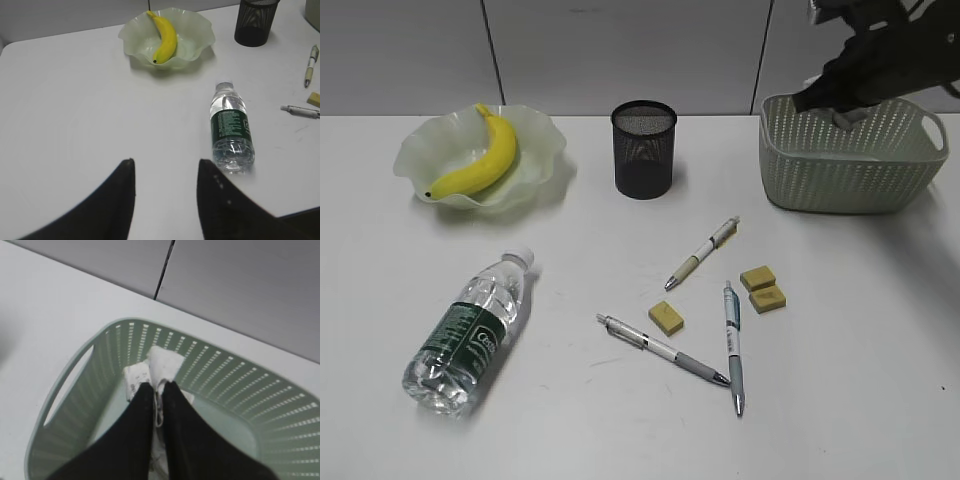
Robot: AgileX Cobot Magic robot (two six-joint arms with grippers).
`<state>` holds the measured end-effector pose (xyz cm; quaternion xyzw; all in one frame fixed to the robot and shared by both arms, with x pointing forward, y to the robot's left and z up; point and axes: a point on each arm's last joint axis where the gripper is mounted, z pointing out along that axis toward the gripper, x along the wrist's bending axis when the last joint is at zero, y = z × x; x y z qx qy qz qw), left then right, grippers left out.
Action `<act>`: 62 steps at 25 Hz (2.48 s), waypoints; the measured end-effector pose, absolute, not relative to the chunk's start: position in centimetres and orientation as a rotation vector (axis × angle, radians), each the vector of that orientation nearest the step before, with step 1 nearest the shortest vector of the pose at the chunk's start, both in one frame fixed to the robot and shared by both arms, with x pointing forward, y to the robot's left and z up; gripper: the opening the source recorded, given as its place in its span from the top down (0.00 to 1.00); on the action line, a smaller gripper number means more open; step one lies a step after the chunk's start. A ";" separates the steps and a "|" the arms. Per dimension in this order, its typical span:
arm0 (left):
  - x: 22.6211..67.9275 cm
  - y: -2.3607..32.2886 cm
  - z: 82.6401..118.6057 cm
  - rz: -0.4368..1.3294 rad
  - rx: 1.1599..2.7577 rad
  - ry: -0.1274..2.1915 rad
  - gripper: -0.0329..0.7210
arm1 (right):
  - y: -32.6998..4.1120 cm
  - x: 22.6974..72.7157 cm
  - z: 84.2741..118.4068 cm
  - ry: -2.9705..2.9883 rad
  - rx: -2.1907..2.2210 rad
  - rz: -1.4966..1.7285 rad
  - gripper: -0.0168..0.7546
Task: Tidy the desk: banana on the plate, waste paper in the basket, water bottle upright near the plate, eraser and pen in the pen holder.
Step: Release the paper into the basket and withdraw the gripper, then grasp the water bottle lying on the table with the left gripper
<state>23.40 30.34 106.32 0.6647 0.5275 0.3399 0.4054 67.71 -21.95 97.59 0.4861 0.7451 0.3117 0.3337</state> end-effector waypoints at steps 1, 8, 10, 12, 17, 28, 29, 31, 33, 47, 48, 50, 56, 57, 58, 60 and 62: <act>23.4 30.3 106.3 0.858 1.677 1.331 0.55 | -21.9 67.9 96.9 1.948 1.284 0.815 0.81; 23.4 30.3 106.3 0.858 1.677 1.331 0.55 | -21.8 68.1 96.4 1.927 1.311 0.838 0.33; 23.4 30.3 106.3 0.858 1.677 1.331 0.55 | -21.9 67.7 96.8 1.951 1.335 0.815 0.29; 23.4 30.3 106.3 0.858 1.677 1.331 0.55 | -22.1 66.8 97.9 1.990 1.389 0.779 0.28; 23.4 30.3 106.3 0.858 1.677 1.331 0.55 | -22.7 63.5 101.1 2.139 1.514 0.626 0.27; 23.4 30.3 106.3 0.858 1.677 1.331 0.55 | -24.3 51.2 106.1 2.250 1.683 0.573 0.31; 23.4 30.3 106.3 0.858 1.677 1.331 0.55 | -24.5 49.6 106.4 2.245 1.683 0.586 0.32; 23.4 30.3 106.3 0.858 1.677 1.331 0.55 | -25.0 46.6 106.9 2.238 1.676 0.604 0.32; 23.4 30.3 106.3 0.858 1.677 1.331 0.55 | -25.6 43.4 107.2 2.228 1.663 0.622 0.33; 23.4 30.3 106.3 0.857 1.678 1.332 0.55 | -28.8 26.7 105.7 1.944 1.399 0.918 0.33; 23.4 30.3 106.3 0.857 1.678 1.332 0.55 | -28.9 26.0 105.7 1.914 1.375 0.946 0.33; 23.4 30.3 106.3 0.857 1.678 1.332 0.55 | -29.2 24.6 105.9 1.843 1.319 1.007 0.33; 23.5 30.3 106.3 0.856 1.680 1.333 0.55 | -29.5 23.1 105.7 1.773 1.271 1.064 0.33; 23.5 30.3 106.3 0.855 1.681 1.334 0.55 | -29.5 23.1 105.7 1.772 1.272 1.064 0.33; 23.6 30.3 106.3 0.853 1.682 1.335 0.55 | -29.5 23.1 105.7 1.772 1.273 1.064 0.33; 23.8 30.2 106.5 0.848 1.688 1.339 0.55 | -29.5 23.1 105.7 1.773 1.272 1.065 0.33; 24.1 30.0 107.2 0.823 1.673 1.327 0.55 | -29.5 23.1 105.7 1.773 1.272 1.065 0.33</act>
